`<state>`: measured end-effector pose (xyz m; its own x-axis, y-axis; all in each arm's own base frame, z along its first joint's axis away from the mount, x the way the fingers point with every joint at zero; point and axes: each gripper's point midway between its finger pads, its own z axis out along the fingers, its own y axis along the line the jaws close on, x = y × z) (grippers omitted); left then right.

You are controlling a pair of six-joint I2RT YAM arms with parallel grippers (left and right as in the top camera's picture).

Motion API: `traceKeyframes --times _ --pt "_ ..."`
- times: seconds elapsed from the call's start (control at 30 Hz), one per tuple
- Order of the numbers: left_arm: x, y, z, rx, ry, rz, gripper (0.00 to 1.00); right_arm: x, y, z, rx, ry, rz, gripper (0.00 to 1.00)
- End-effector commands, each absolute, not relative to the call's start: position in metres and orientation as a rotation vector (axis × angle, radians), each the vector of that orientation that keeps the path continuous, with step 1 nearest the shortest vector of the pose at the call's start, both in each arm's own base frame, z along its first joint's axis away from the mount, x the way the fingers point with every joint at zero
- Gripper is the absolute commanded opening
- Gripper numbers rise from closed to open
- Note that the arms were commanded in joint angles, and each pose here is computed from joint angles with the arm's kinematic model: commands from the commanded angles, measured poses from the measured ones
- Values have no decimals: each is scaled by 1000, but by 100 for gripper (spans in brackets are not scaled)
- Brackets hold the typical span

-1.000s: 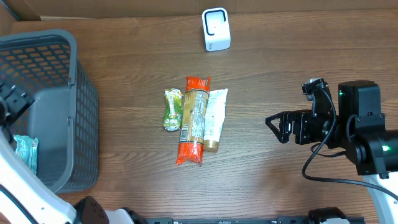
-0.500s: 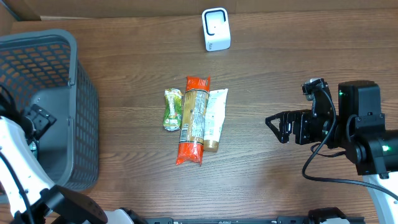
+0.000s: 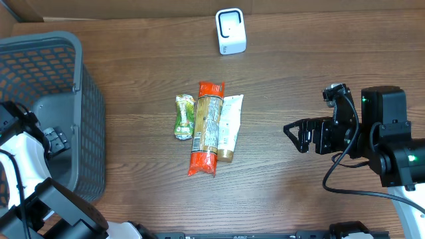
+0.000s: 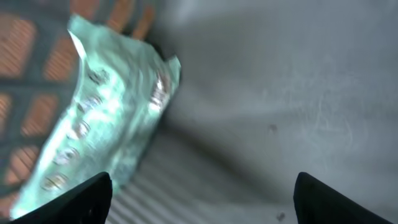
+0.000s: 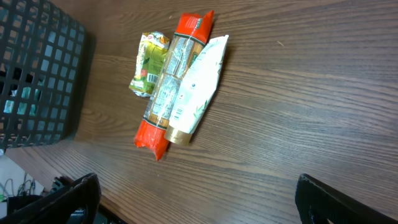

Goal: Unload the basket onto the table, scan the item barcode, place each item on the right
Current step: 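Reach the left gripper down to the mint-green packet in basket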

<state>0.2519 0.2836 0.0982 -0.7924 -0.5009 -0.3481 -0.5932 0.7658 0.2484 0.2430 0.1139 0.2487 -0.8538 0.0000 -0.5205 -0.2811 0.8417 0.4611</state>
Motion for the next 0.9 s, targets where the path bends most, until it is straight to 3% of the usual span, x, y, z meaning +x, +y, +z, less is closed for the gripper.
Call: traceKeyframes --times 0.0,0.23,0.53,0.87 --pt "255 295 102 -702 2723 581 85 245 115 260 -229 2466 724 100" --pt "257 305 105 -447 2781 667 82 245 115 260 -229 2465 724 100" --pt "238 328 108 -551 2743 685 84 245 115 260 -229 2465 724 100" --pt "253 332 113 -370 2717 677 79 245 115 260 -229 2465 724 100"
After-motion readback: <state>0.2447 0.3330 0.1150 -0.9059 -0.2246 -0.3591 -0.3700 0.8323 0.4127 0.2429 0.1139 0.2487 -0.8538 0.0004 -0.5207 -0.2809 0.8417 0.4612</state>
